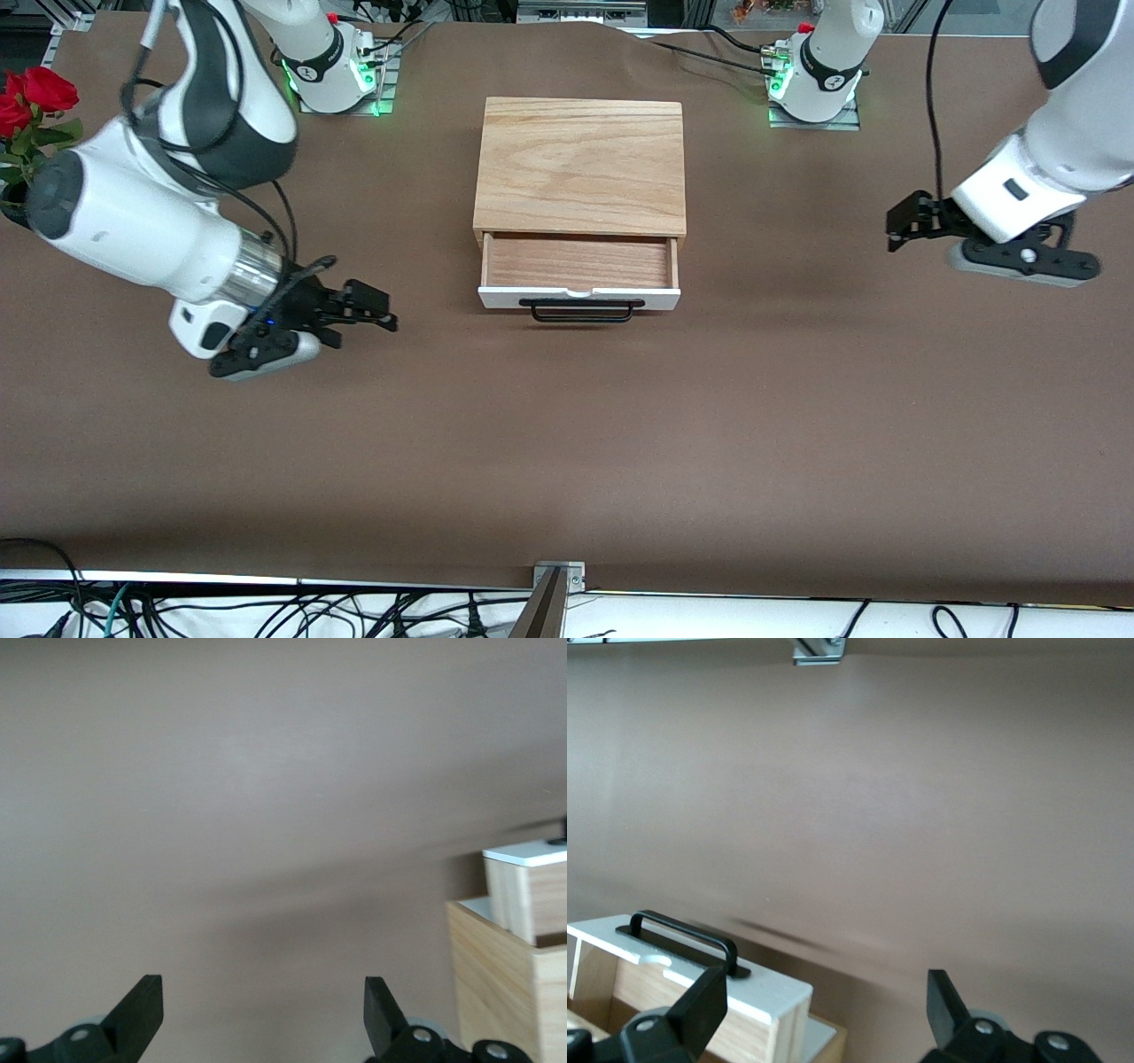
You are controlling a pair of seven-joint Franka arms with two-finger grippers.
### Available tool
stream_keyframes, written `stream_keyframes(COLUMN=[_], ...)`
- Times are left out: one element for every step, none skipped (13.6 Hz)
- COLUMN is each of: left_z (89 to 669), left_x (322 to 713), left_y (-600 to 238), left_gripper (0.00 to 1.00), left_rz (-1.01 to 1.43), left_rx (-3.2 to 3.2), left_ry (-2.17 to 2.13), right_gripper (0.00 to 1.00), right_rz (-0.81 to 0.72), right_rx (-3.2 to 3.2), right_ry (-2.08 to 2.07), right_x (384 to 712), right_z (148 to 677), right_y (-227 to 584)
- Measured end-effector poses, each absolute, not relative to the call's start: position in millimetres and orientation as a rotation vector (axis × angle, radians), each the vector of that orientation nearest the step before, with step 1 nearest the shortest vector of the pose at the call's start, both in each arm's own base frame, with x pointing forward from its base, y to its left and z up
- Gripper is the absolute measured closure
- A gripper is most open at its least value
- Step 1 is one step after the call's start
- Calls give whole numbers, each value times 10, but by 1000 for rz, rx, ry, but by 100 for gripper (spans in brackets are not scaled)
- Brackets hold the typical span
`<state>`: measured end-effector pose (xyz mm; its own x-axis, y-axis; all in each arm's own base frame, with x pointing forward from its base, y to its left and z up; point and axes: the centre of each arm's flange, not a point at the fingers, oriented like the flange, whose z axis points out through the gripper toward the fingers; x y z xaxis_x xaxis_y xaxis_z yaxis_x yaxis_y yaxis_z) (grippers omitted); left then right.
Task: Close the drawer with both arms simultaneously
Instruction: 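Move both grippers toward the white drawer front from either side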
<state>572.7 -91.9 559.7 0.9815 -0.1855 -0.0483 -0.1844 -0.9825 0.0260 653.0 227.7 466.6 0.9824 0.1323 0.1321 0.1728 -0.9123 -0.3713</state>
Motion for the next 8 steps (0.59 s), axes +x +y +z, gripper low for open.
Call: stream_keyframes(left_z=[5500,5377,5242,5095,4948,4808,4670,4540], left_x=[5751,5808,5892,5976,6042,6088,6119,6146], left_y=[-1057,-1170,-1262,-1371,-1515,-1686,-1876,-2049], left_gripper=[0,0,0,0,0,0,0,0], left_rz=[-102,-114,-108,-98,-89,-81,-73,-63], left_rx=[3062,3012,2973,2948,2933,2920,2902,2881], left_ry=[-304,-304,-300,-303,-321,-345,-367,-380], right_gripper=[0,0,0,0,0,0,0,0], right_rz=[-155,-167,-181,-194,-205,-213,-213,-209], right_rx=[-2733,-2730,-2728,-2724,-2720,-2718,-2715,-2710], right_ry=[-233,-245,-250,-253,-252,-250,-251,-255], right_x=[6534,6540,6553,6571,6592,6613,6627,6646], right_z=[4551,4429,4309,4173,4032,3877,3730,3606], right_y=[2432,2575,2682,2775,2851,2919,2991,3067])
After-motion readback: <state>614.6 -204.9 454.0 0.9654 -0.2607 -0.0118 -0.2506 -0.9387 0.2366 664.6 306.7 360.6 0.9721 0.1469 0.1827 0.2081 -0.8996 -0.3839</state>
